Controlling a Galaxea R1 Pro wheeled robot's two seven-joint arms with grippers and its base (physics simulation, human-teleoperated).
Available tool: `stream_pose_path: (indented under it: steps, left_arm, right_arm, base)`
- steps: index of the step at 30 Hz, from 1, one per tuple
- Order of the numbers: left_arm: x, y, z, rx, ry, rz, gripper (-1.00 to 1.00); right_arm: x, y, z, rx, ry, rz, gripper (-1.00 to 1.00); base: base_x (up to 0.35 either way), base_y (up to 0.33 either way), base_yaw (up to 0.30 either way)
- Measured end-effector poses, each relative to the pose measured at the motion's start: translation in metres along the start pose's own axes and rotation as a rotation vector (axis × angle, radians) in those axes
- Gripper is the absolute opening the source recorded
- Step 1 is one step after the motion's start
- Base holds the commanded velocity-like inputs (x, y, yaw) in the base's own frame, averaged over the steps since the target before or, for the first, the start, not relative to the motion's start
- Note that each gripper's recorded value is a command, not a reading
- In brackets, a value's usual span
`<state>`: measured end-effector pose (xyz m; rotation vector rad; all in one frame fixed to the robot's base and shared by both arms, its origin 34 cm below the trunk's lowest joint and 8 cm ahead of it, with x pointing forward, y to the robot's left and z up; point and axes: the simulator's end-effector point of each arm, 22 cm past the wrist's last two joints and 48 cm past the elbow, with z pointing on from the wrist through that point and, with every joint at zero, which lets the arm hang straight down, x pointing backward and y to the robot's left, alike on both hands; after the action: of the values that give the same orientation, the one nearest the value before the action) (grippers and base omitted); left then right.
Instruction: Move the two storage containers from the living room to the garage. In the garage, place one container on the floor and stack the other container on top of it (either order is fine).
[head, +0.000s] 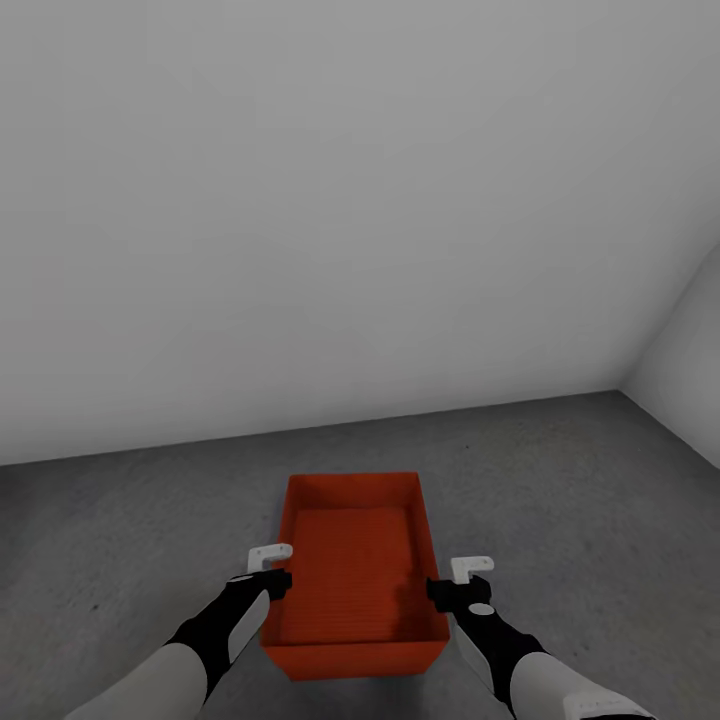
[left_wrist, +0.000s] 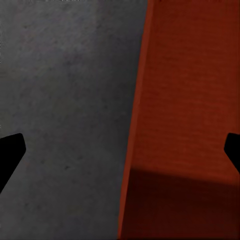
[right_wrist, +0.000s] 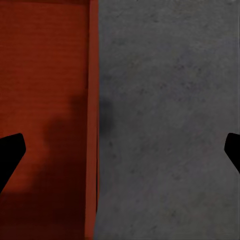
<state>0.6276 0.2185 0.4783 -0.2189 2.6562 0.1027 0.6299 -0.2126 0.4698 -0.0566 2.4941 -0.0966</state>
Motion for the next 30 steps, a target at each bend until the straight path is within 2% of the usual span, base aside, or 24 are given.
stream_pose_path:
  steps: [30]
  left_arm:
    - [-0.029,0.011,-0.044,-0.006,0.000,0.004,1.00]
  right_arm:
    - [-0.041,-0.015,-0.039,0.012,-0.014,0.008,1.00]
  base:
    - [0.000,0.000,0.000]
